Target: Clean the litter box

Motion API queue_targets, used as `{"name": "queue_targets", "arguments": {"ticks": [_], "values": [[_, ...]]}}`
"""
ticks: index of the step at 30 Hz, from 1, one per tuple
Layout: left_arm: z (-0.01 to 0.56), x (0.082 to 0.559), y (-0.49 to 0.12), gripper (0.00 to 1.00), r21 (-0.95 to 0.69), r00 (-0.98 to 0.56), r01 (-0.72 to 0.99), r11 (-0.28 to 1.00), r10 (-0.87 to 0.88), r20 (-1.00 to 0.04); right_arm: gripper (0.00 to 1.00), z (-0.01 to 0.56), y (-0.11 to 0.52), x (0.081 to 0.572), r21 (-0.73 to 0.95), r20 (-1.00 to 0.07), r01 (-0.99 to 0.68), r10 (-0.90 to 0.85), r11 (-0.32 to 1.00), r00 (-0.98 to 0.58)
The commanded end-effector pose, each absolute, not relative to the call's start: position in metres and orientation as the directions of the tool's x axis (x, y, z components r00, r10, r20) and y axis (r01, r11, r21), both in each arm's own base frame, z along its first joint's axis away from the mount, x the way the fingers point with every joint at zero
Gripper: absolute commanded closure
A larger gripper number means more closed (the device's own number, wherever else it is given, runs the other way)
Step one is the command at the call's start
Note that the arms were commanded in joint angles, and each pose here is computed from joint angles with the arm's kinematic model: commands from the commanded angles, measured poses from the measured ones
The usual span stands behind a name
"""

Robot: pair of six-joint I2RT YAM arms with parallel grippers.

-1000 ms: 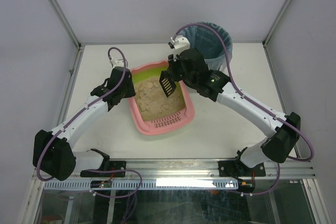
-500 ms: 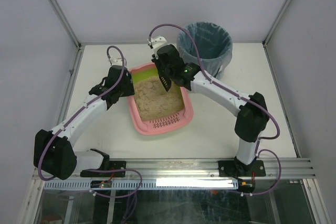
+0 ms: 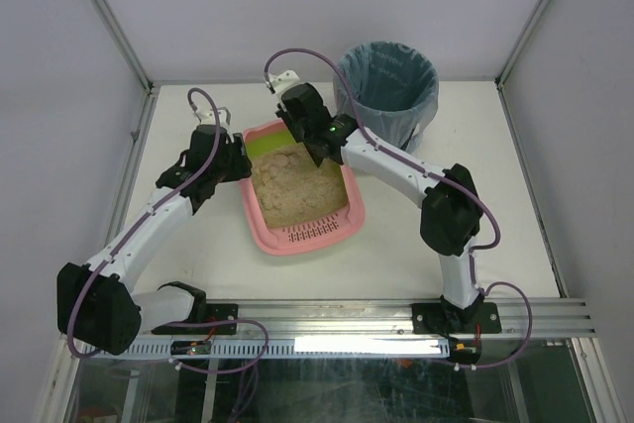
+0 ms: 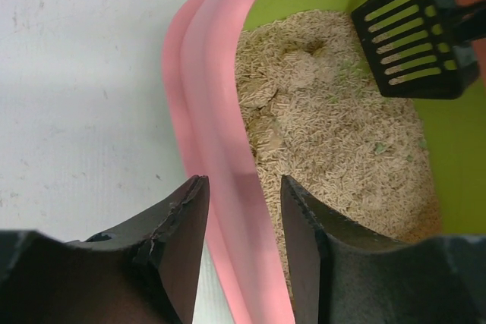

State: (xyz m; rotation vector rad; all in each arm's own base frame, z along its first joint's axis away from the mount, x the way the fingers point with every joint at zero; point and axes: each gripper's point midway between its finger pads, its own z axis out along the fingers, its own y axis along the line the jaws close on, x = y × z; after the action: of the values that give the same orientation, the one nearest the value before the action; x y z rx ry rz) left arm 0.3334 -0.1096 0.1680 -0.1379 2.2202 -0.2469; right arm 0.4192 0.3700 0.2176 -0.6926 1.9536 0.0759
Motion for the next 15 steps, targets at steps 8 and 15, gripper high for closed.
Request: {"name": "queue_targets", "arguments": {"ticks": [8,15], "values": [[0.208,0.338,-0.107,0.55,-0.320,-0.495,0.037,0.947,-0.261,-0.829,1.00,0.224,0.391,0.422,-0.175,-0.870,-0.535,-0.384,0.827,-0.310],[0.198,0.341,-0.101,0.60,-0.307,-0.519,0.004,0.952,-0.260,-0.814,1.00,0.222,0.410,0.411,-0.055,-0.880,-0.589,-0.318,0.806,-0.353]]}}
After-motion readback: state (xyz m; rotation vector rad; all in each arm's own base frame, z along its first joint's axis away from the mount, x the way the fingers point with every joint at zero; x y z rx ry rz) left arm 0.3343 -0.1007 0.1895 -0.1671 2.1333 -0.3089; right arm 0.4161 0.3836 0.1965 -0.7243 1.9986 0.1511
